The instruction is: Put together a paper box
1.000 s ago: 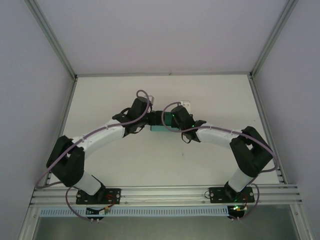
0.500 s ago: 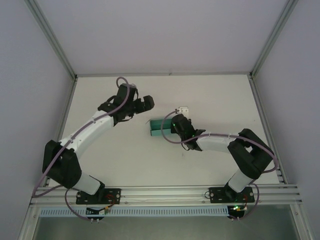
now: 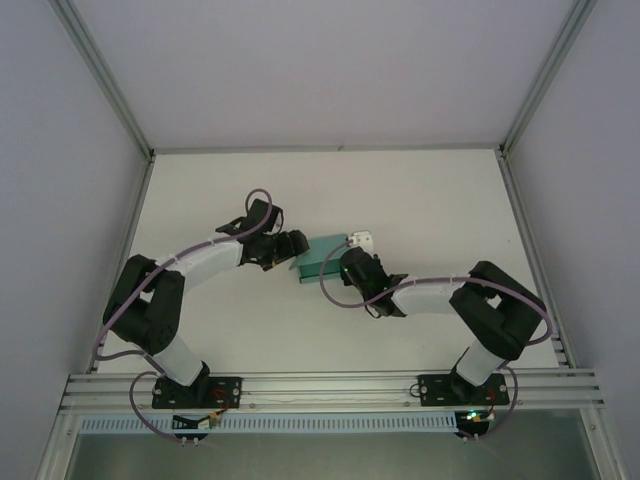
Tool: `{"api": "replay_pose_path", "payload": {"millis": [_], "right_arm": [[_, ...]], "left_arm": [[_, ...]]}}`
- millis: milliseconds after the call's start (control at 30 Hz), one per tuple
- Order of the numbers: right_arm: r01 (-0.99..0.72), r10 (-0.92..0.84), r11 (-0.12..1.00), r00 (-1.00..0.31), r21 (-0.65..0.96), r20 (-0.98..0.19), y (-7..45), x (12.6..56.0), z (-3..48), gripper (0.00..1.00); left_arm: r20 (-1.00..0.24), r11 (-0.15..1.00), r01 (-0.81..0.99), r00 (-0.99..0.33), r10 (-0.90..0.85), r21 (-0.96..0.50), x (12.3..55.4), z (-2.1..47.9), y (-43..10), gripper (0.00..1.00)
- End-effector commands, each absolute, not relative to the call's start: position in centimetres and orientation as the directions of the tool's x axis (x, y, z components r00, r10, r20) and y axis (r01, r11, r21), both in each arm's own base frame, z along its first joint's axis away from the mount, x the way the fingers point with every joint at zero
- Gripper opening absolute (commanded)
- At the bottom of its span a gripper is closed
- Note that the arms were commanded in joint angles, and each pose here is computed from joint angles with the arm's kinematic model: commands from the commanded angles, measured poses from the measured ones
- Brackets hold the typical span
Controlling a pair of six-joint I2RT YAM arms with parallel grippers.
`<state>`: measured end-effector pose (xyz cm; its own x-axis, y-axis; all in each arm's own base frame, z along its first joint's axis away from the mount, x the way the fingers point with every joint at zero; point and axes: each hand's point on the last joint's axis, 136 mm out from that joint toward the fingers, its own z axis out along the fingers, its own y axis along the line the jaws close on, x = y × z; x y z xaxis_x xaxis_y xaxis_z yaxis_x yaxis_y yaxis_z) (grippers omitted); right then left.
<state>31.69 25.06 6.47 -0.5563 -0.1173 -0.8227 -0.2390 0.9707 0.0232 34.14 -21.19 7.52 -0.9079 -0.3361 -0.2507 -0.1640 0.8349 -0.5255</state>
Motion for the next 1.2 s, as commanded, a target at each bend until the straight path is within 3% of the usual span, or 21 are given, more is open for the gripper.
{"api": "replay_pose_path", "payload": {"millis": [0, 67, 200, 467, 567, 733, 933, 1167], "right_arm": [[-0.241, -0.106, 0.970, -0.556, 0.038, -0.824, 25.3, 31.1, 6.7, 0.19], [-0.240, -0.103, 0.970, -0.569, 0.044, -0.816, 25.1, 30.8, 6.6, 0.23], [-0.249, -0.103, 0.966, -0.610, 0.067, -0.786, 24.5, 29.5, 7.0, 0.42], [-0.347, -0.193, 0.930, -0.743, 0.122, -0.641, 22.5, 23.7, 5.5, 0.80], [-0.361, -0.217, 0.925, -0.760, 0.121, -0.613, 21.8, 22.6, 5.6, 0.88], [-0.361, -0.168, 0.918, -0.727, 0.163, -0.666, 21.9, 23.7, 8.0, 1.00], [-0.370, -0.058, 0.864, -0.747, 0.342, -0.662, 22.4, 26.1, 11.5, 1.00], [-0.258, 0.028, 0.864, -0.833, 0.432, -0.553, 21.3, 30.7, 12.7, 1.00]], "left_arm": [[-0.258, 0.789, -0.143, -0.897, -0.358, -0.597, 34.5, 8.2, -22.3, 0.73], [-0.257, 0.786, -0.140, -0.899, -0.356, -0.602, 34.6, 7.5, -22.4, 0.68], [-0.247, 0.795, -0.140, -0.906, -0.344, -0.591, 34.5, 6.4, -22.5, 0.64], [-0.267, 0.805, -0.116, -0.908, -0.324, -0.582, 35.0, 4.9, -22.5, 0.61], [-0.266, 0.799, -0.094, -0.915, -0.305, -0.594, 35.2, 4.4, -22.9, 0.56], [-0.276, 0.790, -0.079, -0.912, -0.304, -0.609, 36.0, 3.7, -22.6, 0.48], [-0.243, 0.713, -0.038, -0.926, -0.288, -0.700, 36.6, 2.7, -23.3, 0.32], [-0.204, 0.661, -0.052, -0.930, -0.305, -0.748, 36.8, 1.7, -22.4, 0.23]]}}
